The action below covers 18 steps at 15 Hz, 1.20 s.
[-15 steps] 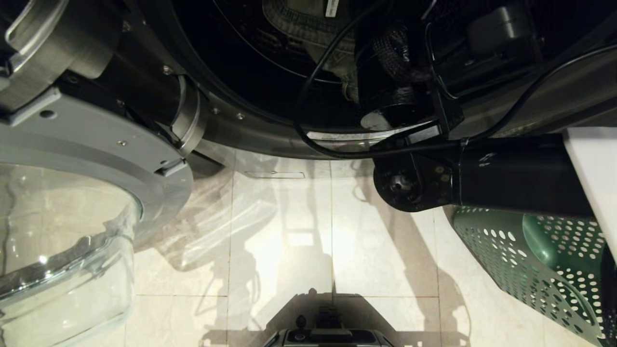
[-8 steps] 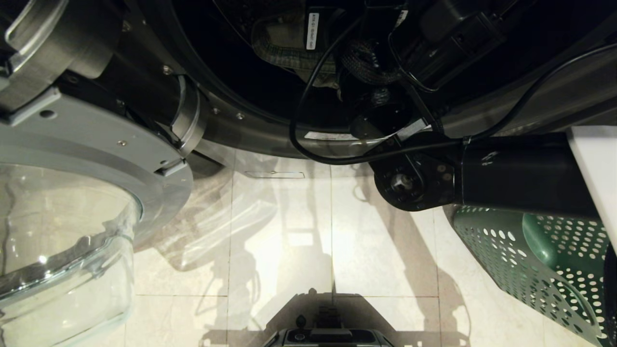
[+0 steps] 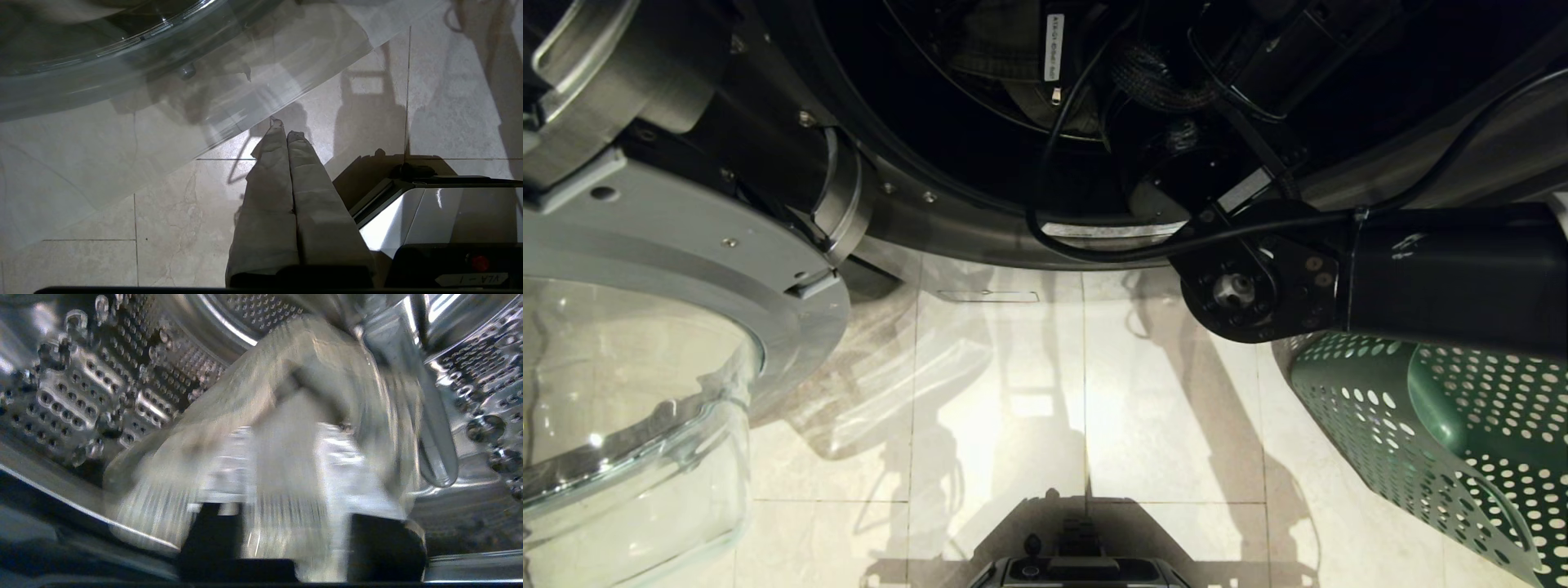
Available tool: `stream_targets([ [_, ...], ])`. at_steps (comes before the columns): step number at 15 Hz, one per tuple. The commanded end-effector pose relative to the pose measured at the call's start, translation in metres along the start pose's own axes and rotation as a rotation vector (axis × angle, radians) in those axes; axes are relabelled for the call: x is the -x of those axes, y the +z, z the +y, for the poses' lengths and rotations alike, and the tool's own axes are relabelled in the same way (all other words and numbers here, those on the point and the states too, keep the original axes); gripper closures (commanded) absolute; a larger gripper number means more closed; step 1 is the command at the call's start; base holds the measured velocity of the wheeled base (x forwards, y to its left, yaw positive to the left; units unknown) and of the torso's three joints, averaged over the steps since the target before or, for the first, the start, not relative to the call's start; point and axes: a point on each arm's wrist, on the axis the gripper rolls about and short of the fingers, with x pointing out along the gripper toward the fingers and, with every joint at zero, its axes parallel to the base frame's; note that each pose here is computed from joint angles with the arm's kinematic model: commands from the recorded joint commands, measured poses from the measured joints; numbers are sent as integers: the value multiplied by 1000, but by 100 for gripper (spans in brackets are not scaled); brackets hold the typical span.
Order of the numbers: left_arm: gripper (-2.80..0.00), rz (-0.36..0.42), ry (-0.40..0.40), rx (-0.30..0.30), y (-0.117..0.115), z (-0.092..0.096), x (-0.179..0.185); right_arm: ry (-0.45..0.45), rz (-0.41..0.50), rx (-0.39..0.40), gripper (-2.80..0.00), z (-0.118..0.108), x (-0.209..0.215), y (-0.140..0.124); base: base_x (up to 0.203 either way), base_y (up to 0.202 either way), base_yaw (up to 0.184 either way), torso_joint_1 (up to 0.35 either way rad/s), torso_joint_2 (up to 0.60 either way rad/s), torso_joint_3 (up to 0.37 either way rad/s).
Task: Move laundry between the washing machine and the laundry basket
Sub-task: Pick a cloth and place it into the basket, then close the washing machine door with the left hand
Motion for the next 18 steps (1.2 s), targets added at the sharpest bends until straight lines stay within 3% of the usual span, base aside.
stream_targets([
  [1, 0, -2, 0, 0, 0, 0, 0, -10, -14, -7, -280, -5, 0, 9, 0, 0, 0, 0, 0, 0],
  [4, 0, -1, 0, 0, 0, 0, 0, -15, -24, -15, -280, -13, 3, 24, 0, 0, 0, 0, 0, 0],
  [8, 0, -2, 0, 0, 0, 0, 0, 28, 78, 4, -280, -21, 20, 20, 0, 0, 0, 0, 0, 0],
  [10, 0, -2, 0, 0, 0, 0, 0, 78, 238, -24, -280, -29, 32, 22, 0, 0, 0, 0, 0, 0],
  [13, 0, -2, 0, 0, 0, 0, 0, 110, 644, -83, -280, -45, 58, 15, 0, 0, 0, 0, 0, 0],
  [14, 0, -2, 0, 0, 0, 0, 0, 68, 781, -166, 0, -53, 70, 15, 0, 0, 0, 0, 0, 0],
  [16, 0, -2, 0, 0, 0, 0, 0, 20, 930, -239, 0, -68, 92, 24, 0, 0, 0, 0, 0, 0],
  [18, 0, -2, 0, 0, 0, 0, 0, 84, 1002, -215, 0, -76, 119, 28, 0, 0, 0, 0, 0, 0],
])
